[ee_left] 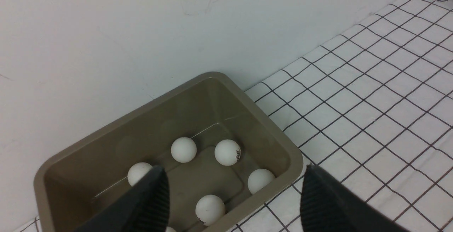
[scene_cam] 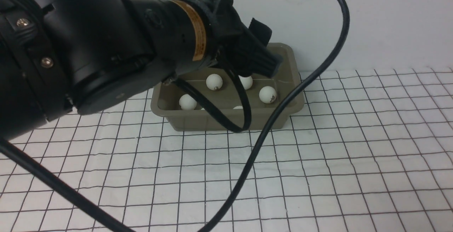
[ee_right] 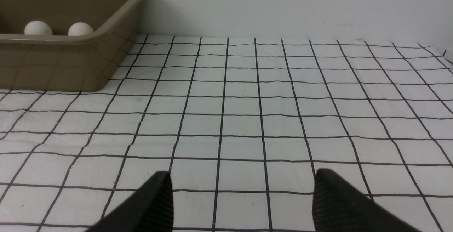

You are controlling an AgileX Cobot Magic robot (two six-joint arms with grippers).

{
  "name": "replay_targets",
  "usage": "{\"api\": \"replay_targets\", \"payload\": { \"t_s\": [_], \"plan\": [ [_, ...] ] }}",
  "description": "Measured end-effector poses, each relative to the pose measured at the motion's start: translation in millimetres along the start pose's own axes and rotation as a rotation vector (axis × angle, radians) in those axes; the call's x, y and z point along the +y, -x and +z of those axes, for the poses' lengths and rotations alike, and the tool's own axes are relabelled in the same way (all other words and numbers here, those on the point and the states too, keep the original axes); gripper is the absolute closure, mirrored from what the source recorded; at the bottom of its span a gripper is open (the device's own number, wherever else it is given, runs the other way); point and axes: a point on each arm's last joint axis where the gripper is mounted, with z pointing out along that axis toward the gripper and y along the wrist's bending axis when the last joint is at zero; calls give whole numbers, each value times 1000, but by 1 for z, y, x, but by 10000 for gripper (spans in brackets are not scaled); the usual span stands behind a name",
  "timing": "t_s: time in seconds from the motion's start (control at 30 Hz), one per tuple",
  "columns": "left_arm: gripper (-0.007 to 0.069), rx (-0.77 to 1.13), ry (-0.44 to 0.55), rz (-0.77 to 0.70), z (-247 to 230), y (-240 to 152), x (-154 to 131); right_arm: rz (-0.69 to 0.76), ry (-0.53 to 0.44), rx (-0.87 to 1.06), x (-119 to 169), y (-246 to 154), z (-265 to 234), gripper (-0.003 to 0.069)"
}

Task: Put the table tennis balls into the box on the white checkered tablecloth.

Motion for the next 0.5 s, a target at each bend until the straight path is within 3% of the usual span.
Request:
{"api": "replay_targets", "payload": {
  "t_s": [0.37, 0.5],
  "plan": [
    [178, 107, 37, 105, -8, -8, 8, 0, 0, 0, 0, 0, 0, 177],
    [178, 169, -5, 87, -17, -11, 24, 0, 0, 0, 0, 0, 0, 177]
  ]
}}
